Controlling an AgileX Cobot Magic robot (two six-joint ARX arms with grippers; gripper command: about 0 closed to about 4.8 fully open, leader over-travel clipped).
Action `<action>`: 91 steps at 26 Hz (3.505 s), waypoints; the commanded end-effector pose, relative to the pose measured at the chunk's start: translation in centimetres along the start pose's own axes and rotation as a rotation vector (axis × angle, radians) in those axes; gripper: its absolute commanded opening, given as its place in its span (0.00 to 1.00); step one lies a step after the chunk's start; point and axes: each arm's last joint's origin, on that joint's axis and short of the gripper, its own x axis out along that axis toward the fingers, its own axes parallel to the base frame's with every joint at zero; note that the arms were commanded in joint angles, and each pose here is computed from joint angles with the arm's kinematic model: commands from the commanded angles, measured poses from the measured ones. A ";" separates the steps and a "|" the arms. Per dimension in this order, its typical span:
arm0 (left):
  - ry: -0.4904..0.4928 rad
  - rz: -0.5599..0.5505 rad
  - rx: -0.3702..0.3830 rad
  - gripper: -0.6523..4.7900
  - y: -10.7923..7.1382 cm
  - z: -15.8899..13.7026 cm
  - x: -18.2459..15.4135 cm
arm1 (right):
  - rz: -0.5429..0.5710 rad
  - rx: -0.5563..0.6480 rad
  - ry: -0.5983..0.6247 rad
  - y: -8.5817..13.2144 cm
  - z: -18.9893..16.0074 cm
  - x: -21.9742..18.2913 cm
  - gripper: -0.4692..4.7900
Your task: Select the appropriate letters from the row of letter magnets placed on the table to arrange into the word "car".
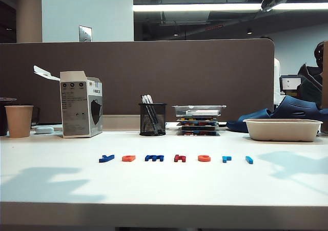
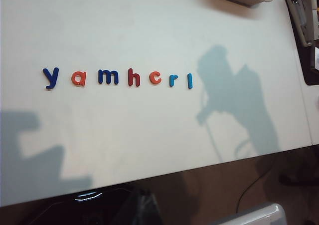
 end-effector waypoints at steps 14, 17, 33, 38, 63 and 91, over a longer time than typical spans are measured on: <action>-0.010 -0.006 -0.001 0.11 0.0 0.1 -0.1 | -0.047 0.293 0.181 2.6 -0.6 6.5 0.09; -0.011 -0.005 -0.001 0.11 0.0 0.1 -0.1 | -0.076 0.322 0.199 2.8 -0.8 7.4 0.09; -0.011 -0.005 -0.001 0.11 0.0 0.1 -0.2 | -0.149 0.467 0.276 2.6 -1.7 9.0 0.09; -0.011 -0.005 0.000 0.11 0.0 0.1 -0.1 | -0.158 0.480 0.340 3.0 -2.5 11.3 0.10; -0.011 -0.005 -0.001 0.11 0.0 0.1 -0.1 | -0.235 0.486 0.385 4.2 -4.8 18.8 0.45; -0.011 -0.005 0.000 0.11 0.0 0.1 -0.2 | -0.297 0.475 0.417 3.0 -6.9 22.8 0.45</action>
